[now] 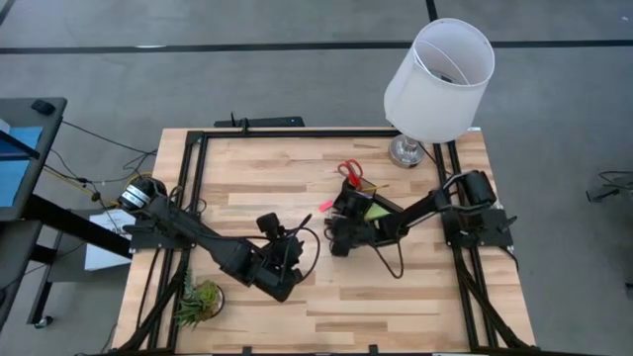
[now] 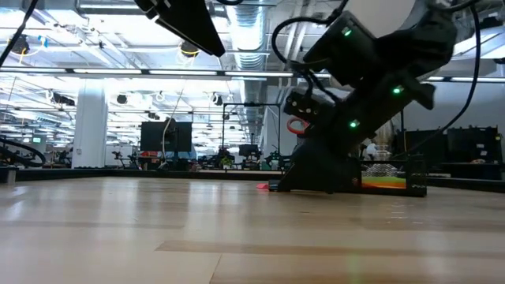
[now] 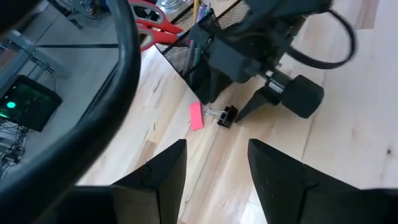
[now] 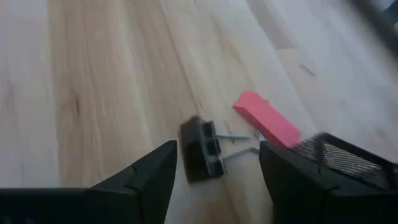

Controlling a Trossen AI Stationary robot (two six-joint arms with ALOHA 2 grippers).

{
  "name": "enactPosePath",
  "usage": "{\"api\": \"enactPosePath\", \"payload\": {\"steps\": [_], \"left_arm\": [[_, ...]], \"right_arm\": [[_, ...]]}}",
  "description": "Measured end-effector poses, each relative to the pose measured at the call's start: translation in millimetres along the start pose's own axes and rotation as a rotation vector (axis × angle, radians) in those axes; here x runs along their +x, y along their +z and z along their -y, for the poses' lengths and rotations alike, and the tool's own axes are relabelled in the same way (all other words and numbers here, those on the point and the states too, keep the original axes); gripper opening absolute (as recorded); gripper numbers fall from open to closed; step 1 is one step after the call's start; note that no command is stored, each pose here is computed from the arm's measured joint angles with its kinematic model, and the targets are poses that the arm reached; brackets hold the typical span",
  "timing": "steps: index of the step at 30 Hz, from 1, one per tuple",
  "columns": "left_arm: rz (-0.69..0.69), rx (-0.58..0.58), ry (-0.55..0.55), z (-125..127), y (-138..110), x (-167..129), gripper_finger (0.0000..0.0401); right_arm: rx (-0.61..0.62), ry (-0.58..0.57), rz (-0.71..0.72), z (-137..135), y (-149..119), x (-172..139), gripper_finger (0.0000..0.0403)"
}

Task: Pick and place office supplies into organizer
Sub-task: Put the binder clip into the desk organizer

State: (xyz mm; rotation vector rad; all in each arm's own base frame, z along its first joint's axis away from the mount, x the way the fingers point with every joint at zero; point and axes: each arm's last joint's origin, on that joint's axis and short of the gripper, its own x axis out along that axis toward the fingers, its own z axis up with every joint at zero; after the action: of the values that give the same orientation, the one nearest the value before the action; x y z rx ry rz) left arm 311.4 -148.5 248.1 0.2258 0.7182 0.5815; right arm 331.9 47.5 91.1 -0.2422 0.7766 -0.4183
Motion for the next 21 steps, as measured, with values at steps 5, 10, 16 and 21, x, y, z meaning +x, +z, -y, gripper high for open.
{"api": "enactPosePath", "payload": {"steps": [5,10,16,21], "left_arm": [[0.002,0.0,0.004,-0.1,0.1,0.2,0.0165],[0.002,0.0,0.004,0.0,0.0,0.3,0.0165],[0.002,0.0,0.004,0.0,0.1,0.4,0.0165],[0.002,0.0,0.004,0.0,0.0,0.3,0.0165]], "right_arm": [[0.094,0.127,-0.021,13.7,3.8,9.9,0.0225],[0.107,0.129,-0.024,16.9,4.0,12.0,0.0212],[0.097,0.127,-0.025,13.2,3.0,10.2,0.0182],[0.096,0.114,-0.033,15.8,2.1,11.6,0.0151]]}}
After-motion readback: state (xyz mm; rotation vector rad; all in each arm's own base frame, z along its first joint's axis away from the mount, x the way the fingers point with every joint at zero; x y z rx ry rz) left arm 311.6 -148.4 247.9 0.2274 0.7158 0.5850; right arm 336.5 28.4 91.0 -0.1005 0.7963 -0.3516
